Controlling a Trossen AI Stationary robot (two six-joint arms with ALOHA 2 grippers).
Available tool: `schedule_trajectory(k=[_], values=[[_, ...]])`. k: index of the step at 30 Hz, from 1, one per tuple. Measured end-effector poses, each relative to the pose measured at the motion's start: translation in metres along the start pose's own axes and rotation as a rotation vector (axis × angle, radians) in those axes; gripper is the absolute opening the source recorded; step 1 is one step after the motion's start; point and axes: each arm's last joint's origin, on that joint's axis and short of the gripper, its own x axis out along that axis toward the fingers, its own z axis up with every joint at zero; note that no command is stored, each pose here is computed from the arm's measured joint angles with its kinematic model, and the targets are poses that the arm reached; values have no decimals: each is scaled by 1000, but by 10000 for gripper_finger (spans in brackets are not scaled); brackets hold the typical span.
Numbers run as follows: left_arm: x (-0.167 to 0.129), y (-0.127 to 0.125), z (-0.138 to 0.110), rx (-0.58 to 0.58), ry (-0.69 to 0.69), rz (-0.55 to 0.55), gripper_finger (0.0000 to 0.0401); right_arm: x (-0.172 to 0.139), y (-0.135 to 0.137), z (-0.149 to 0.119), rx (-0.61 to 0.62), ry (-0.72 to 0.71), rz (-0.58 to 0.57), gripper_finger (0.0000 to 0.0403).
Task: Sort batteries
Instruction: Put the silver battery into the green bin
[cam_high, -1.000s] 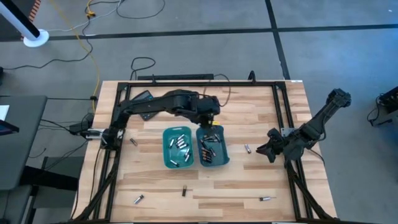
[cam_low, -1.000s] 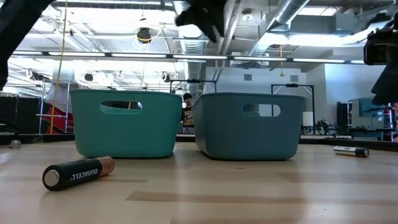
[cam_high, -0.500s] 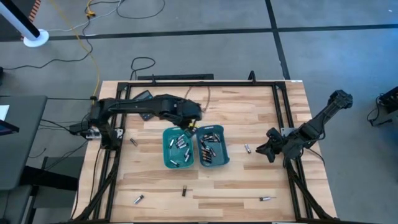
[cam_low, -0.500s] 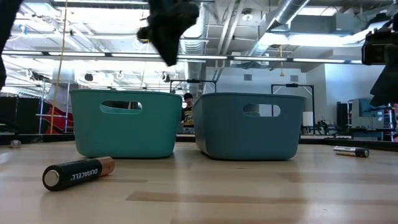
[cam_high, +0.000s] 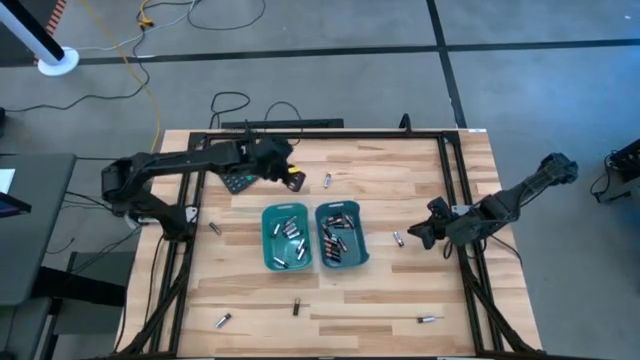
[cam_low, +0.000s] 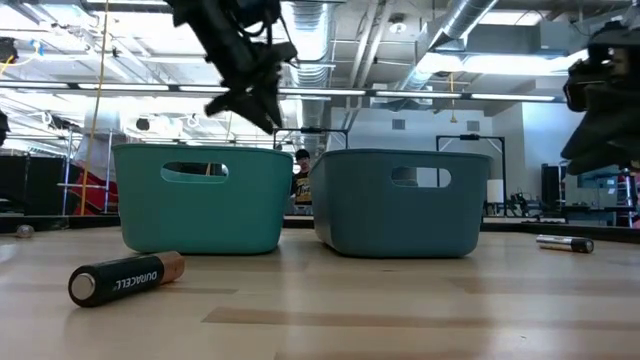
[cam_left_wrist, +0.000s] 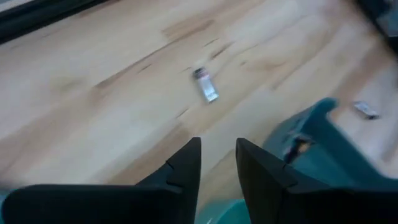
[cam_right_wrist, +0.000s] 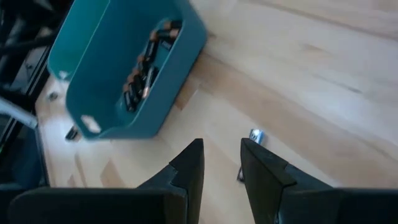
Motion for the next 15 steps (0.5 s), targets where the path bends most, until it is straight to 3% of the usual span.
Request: schedule_trajectory(k=[6,11,15], values=[[35,4,18,32,-30,-162,143,3,-3,7,50,-47,-39,122],[71,2,26,100,-31,-157,190,4,-3,10,75,-68,-50,122],[94,-12,41,193,-39,-166,205,5,-3,12,94,-81,-49,122]])
